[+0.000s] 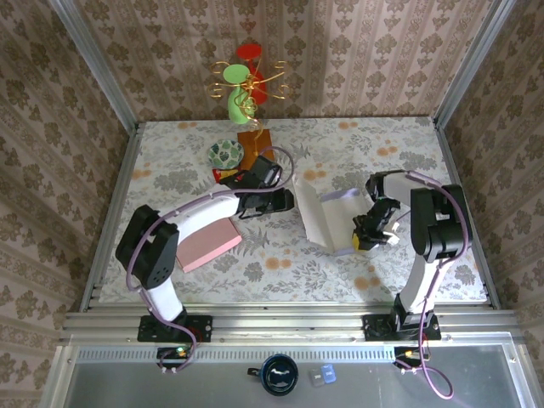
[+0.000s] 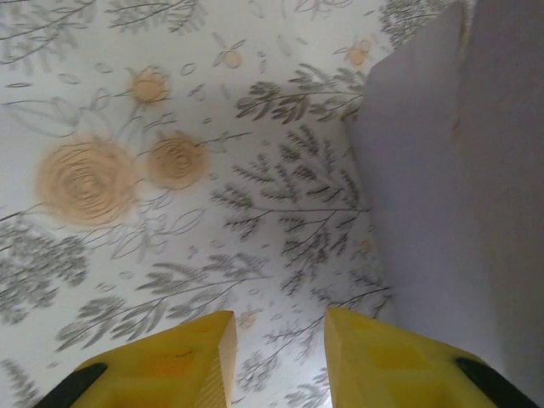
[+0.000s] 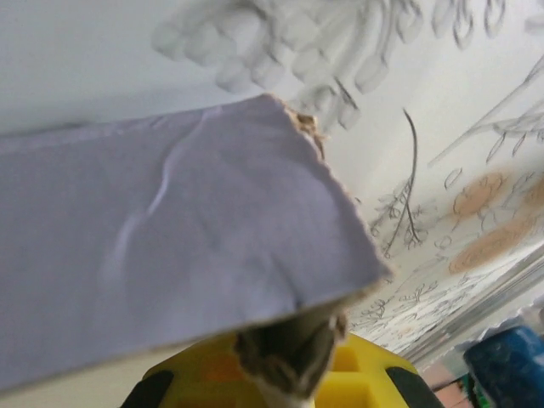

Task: Fold the paper box

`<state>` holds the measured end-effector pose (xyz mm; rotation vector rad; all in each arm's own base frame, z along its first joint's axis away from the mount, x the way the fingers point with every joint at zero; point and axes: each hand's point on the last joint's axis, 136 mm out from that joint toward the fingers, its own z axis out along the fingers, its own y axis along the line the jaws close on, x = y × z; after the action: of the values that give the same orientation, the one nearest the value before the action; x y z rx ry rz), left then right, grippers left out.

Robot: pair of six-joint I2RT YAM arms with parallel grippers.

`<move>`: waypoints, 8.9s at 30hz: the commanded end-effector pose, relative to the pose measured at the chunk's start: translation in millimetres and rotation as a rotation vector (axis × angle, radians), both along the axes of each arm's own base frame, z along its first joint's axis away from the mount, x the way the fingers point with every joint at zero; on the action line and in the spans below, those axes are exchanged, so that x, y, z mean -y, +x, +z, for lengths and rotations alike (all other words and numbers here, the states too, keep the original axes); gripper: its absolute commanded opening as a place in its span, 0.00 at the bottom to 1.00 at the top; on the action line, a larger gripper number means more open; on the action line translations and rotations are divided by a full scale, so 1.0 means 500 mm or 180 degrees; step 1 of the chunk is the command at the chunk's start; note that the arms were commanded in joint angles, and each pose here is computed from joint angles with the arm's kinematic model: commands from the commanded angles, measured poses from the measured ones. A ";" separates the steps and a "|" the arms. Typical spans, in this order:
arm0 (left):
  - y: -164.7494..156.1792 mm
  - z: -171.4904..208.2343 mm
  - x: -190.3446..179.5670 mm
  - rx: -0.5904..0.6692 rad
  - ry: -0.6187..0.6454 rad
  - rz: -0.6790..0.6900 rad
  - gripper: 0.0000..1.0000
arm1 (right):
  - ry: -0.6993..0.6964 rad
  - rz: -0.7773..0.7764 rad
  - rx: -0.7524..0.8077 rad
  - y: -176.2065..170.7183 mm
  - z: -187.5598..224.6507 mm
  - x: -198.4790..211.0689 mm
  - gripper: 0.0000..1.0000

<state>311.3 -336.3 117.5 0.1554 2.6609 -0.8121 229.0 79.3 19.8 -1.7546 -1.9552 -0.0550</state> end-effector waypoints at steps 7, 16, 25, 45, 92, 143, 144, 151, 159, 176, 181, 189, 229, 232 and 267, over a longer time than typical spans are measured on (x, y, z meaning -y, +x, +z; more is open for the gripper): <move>0.017 -0.002 0.056 -0.0096 -0.0417 0.0053 0.32 | -0.0069 -0.0351 0.0262 0.024 -0.018 -0.032 0.20; 0.034 0.022 0.073 -0.0028 -0.0455 0.0030 0.32 | -0.0148 -0.0184 0.0761 0.045 0.058 -0.022 0.52; 0.046 0.054 0.085 0.0046 -0.0511 0.0007 0.32 | -0.0301 0.0731 0.2093 0.137 0.223 0.002 0.57; 0.066 0.076 0.129 0.0022 -0.0695 -0.0065 0.31 | 0.0534 0.3617 0.3682 0.189 0.424 -0.202 0.48; 0.022 0.215 -0.084 0.0882 -0.0021 -0.0543 0.36 | -0.0997 0.0781 0.3215 0.327 0.416 -0.143 0.00; 0.029 0.130 0.007 0.1393 0.0605 -0.1514 0.41 | -0.1254 0.0083 0.2628 0.349 0.388 -0.125 0.00; 0.021 0.137 0.004 0.1434 0.0594 -0.1576 0.42 | -0.1256 0.0079 0.2618 0.349 0.386 -0.123 0.00; -0.032 0.130 -0.026 0.1641 0.0569 -0.2052 0.50 | -0.1175 0.0079 0.2609 0.356 0.382 -0.129 0.00; 0.026 0.134 0.014 0.1618 0.0529 -0.1979 0.50 | -0.1133 0.0098 0.2606 0.357 0.378 -0.135 0.00; 0.044 0.092 0.030 0.1375 0.0645 -0.2004 0.22 | -0.1088 0.0068 0.2629 0.364 0.369 -0.138 0.00; 0.037 0.076 0.027 0.1290 0.0653 -0.2029 0.21 | -0.1077 0.0066 0.2621 0.365 0.366 -0.139 0.00; 0.033 0.081 0.024 0.1302 0.0665 -0.2048 0.00 | -0.1043 0.0132 0.2740 0.372 0.373 -0.143 0.00; 0.078 0.089 -0.165 0.1410 0.1063 -0.2623 0.00 | -0.0133 0.5609 0.4592 0.299 0.301 -0.102 0.53; 0.082 0.085 -0.166 0.1400 0.1066 -0.2603 0.01 | -0.0145 0.5750 0.4417 0.306 0.275 -0.111 0.53; 0.096 0.073 -0.168 0.1250 0.1042 -0.2331 0.11 | -0.0484 0.5907 0.3819 0.327 0.246 -0.130 0.09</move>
<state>354.0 -254.4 154.8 1.3258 2.2860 -0.4453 385.6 146.6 137.5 0.9436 -3.5018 -0.4186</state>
